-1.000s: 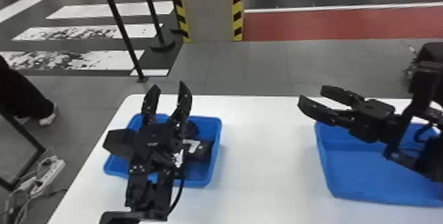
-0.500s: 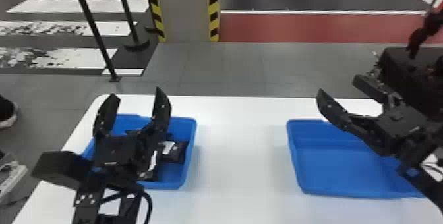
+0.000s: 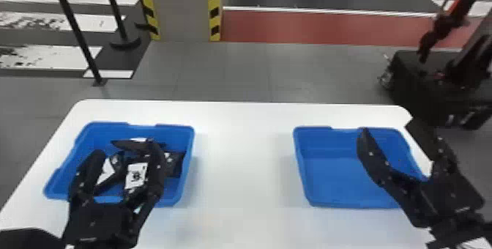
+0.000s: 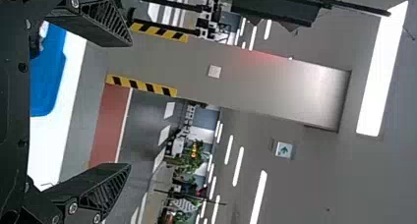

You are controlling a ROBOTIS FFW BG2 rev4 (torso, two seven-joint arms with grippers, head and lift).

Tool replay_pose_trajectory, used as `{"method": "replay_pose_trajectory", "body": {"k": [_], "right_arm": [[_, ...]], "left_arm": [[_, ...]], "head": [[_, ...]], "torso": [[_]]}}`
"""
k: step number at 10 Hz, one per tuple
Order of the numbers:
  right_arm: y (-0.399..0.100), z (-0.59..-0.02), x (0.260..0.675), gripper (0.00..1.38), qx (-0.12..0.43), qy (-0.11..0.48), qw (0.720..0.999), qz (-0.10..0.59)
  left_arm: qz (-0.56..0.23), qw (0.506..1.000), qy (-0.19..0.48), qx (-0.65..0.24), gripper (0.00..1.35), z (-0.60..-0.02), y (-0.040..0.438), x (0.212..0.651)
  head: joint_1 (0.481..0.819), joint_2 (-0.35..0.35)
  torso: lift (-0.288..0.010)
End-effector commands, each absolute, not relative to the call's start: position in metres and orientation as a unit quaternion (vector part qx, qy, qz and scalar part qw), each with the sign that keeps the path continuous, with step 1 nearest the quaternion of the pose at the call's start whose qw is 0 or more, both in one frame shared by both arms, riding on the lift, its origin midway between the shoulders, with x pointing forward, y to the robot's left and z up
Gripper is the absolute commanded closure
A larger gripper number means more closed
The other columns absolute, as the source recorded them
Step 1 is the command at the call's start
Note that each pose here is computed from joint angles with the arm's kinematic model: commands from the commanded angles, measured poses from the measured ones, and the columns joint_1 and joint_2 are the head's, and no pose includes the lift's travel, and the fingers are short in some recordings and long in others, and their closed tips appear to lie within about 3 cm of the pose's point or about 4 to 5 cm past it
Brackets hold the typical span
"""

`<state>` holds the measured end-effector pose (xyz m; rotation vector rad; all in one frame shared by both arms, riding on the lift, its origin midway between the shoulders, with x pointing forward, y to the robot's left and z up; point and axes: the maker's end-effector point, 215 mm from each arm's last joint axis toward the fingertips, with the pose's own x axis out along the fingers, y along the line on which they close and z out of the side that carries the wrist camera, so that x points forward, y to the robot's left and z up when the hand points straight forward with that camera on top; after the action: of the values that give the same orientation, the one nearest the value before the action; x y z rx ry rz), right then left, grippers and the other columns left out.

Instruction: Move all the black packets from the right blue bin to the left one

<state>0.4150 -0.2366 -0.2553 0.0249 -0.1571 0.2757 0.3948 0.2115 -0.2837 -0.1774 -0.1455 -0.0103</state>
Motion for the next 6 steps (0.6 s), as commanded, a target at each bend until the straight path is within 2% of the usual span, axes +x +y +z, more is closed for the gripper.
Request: {"method": "replay_pose_trajectory", "body": {"k": [1, 2, 4, 6], "right_arm": [[-0.232, -0.271, 0.398, 0.23, -0.003, -0.041, 0.991, 0.131], [-0.233, -0.276, 0.391, 0.23, -0.009, -0.028, 0.992, 0.124], [-0.237, -0.301, 0.381, 0.23, -0.015, 0.015, 0.994, 0.108], [-0.239, -0.313, 0.373, 0.23, -0.016, 0.032, 0.994, 0.101]], "left_arm": [[-0.003, 0.995, -0.071, -0.068, 0.16, -0.284, 0.209, 0.383], [0.008, 0.996, -0.072, -0.051, 0.16, -0.285, 0.213, 0.376], [0.012, 0.999, -0.026, -0.04, 0.16, -0.316, 0.216, 0.366], [0.013, 0.999, -0.009, -0.034, 0.16, -0.327, 0.217, 0.359]], "head": [[0.695, -0.035], [0.695, -0.034], [0.695, -0.03], [0.695, -0.033]], "torso": [[-0.11], [-0.11], [-0.11], [-0.11]]}}
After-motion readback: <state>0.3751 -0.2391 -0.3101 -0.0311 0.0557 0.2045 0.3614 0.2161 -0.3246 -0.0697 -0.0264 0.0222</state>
